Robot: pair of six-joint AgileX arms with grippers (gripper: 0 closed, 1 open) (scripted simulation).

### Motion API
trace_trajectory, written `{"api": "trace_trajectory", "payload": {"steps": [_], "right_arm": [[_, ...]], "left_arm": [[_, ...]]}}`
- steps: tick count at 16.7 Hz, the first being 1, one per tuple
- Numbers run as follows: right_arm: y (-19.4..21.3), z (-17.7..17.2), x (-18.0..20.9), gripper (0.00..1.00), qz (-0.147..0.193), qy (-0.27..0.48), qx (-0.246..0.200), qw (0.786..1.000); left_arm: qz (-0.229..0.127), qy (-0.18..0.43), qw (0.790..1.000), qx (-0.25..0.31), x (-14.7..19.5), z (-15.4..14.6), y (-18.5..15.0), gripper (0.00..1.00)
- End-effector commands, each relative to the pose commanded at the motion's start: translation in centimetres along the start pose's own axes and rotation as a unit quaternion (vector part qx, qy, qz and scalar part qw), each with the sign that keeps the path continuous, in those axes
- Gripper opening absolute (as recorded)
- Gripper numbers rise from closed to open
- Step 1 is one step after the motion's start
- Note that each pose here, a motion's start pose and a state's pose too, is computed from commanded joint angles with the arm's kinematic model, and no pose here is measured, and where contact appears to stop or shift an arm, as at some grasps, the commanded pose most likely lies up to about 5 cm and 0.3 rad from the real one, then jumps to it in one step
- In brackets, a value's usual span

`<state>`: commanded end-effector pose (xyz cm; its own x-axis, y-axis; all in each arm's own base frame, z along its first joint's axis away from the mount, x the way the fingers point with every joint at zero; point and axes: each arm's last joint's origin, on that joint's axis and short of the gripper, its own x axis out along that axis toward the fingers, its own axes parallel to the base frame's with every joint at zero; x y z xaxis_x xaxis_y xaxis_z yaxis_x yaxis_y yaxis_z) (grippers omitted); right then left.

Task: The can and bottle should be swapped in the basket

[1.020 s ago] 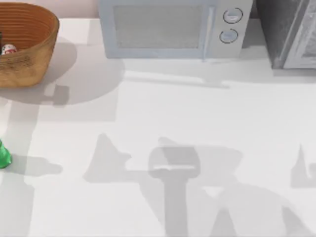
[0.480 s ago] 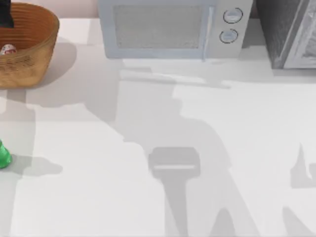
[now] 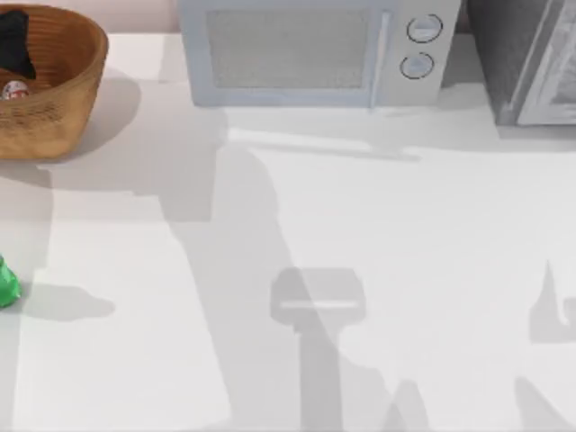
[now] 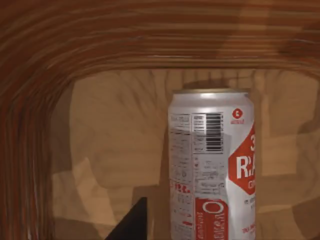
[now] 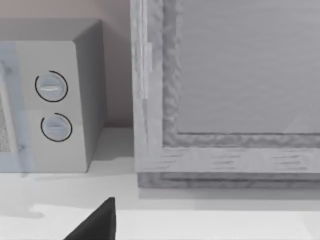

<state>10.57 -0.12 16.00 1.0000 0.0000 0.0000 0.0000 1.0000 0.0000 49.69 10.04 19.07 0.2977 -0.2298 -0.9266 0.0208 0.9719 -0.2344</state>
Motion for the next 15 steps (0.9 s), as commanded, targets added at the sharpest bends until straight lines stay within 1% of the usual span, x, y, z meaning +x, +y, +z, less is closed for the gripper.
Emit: {"api": "trace_trajectory", "payload": {"steps": [3, 7, 8, 9, 15], "right_arm": [[0.0, 0.0, 0.0, 1.0, 0.0, 0.0, 0.0, 1.0], [0.0, 0.0, 0.0, 1.0, 0.0, 0.0, 0.0, 1.0], [0.0, 0.0, 0.0, 1.0, 0.0, 0.0, 0.0, 1.0], [0.0, 0.0, 0.0, 1.0, 0.0, 0.0, 0.0, 1.0], [0.0, 0.0, 0.0, 1.0, 0.0, 0.0, 0.0, 1.0]], "left_arm": [[-0.003, 0.007, 1.0, -0.004, 0.9, 0.1, 0.5, 1.0], [-0.003, 0.007, 1.0, -0.004, 0.9, 0.1, 0.5, 1.0], [-0.004, -0.006, 1.0, 0.007, 0.1, 0.5, -0.3, 1.0], [-0.004, -0.003, 1.0, 0.005, 0.3, 0.5, -0.2, 1.0], [-0.003, 0.007, 1.0, -0.004, 4.2, 0.2, 0.4, 1.0]]}}
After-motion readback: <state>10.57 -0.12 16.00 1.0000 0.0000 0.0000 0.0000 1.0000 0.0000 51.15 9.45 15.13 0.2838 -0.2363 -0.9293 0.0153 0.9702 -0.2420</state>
